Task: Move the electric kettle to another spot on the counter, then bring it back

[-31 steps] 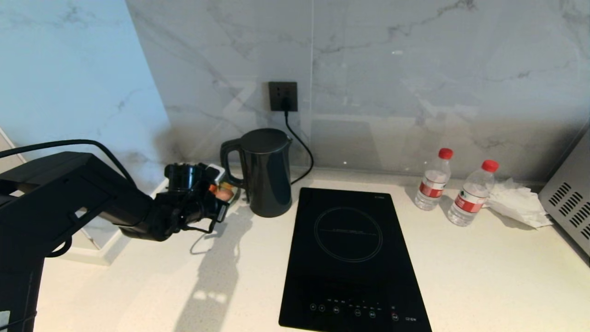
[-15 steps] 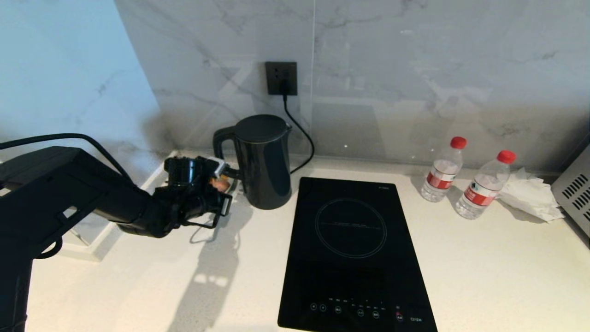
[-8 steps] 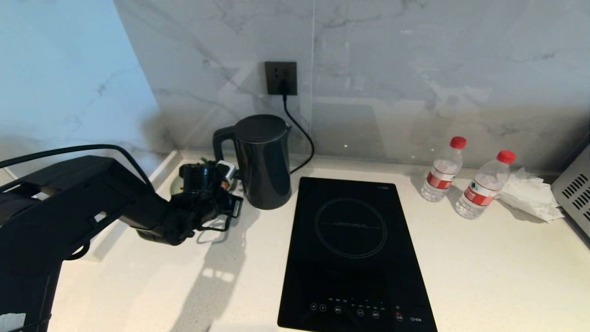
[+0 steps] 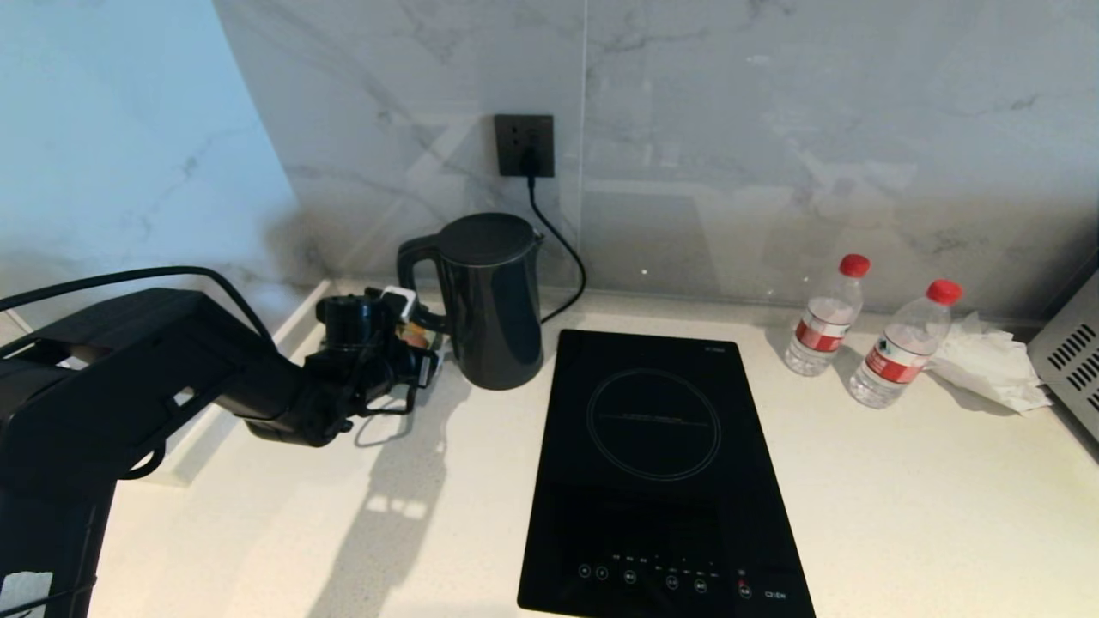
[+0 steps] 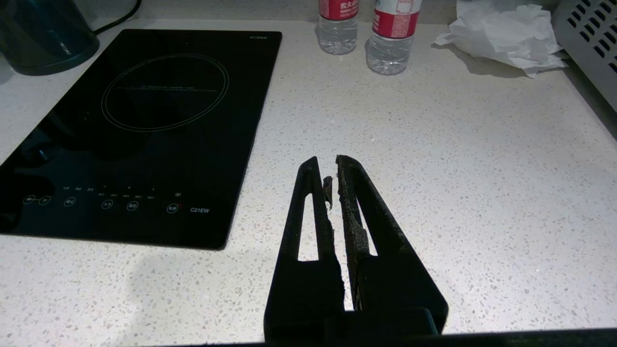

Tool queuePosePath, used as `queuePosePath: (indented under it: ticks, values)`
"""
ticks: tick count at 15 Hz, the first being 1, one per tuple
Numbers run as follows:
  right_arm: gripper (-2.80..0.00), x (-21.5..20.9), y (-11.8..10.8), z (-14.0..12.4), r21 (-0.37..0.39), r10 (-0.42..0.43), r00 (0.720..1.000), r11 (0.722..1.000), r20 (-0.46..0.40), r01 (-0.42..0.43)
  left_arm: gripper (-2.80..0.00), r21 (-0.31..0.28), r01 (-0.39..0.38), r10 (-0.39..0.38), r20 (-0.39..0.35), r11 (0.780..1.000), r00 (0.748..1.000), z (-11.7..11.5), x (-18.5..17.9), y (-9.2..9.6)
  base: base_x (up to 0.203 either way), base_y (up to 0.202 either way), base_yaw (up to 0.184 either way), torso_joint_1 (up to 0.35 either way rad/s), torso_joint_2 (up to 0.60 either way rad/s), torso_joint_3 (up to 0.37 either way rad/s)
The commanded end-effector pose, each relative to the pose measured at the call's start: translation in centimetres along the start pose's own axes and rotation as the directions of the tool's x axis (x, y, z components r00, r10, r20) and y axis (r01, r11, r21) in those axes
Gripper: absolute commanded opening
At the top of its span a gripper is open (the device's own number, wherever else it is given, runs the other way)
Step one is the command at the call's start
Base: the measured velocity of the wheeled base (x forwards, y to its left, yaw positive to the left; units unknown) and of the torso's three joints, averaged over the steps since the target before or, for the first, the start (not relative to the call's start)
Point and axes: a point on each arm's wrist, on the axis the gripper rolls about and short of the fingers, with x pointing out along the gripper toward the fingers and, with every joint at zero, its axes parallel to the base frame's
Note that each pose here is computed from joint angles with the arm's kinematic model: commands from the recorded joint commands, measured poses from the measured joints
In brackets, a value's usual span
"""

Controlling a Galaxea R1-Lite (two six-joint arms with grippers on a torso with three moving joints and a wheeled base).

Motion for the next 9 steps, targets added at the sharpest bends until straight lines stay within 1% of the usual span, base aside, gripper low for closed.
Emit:
queuePosePath:
  ticks: [1,3,9]
  values:
    - [-2.80,0.00,0.00,0.00,-0.001,0.000,1.000,1.000,0.000,0.000,0.00,0.000,-0.037,0.037,0.025,0.999,0.999,-0.65,0.90,-0.36,0.000,0.000,0.000,0.000,0.00,0.000]
    - [-2.80,0.00,0.00,0.01,-0.001,0.000,1.000,1.000,0.001,0.000,0.00,-0.002,-0.064,0.064,0.047,0.998,0.997,-0.72,1.33,-0.80,0.000,0.000,0.000,0.000,0.00,0.000]
    - [-2.80,0.00,0.00,0.02,-0.001,0.000,1.000,1.000,0.001,0.000,0.00,-0.010,-0.069,0.069,0.054,0.998,0.996,-0.51,1.27,-0.54,0.000,0.000,0.000,0.000,0.00,0.000]
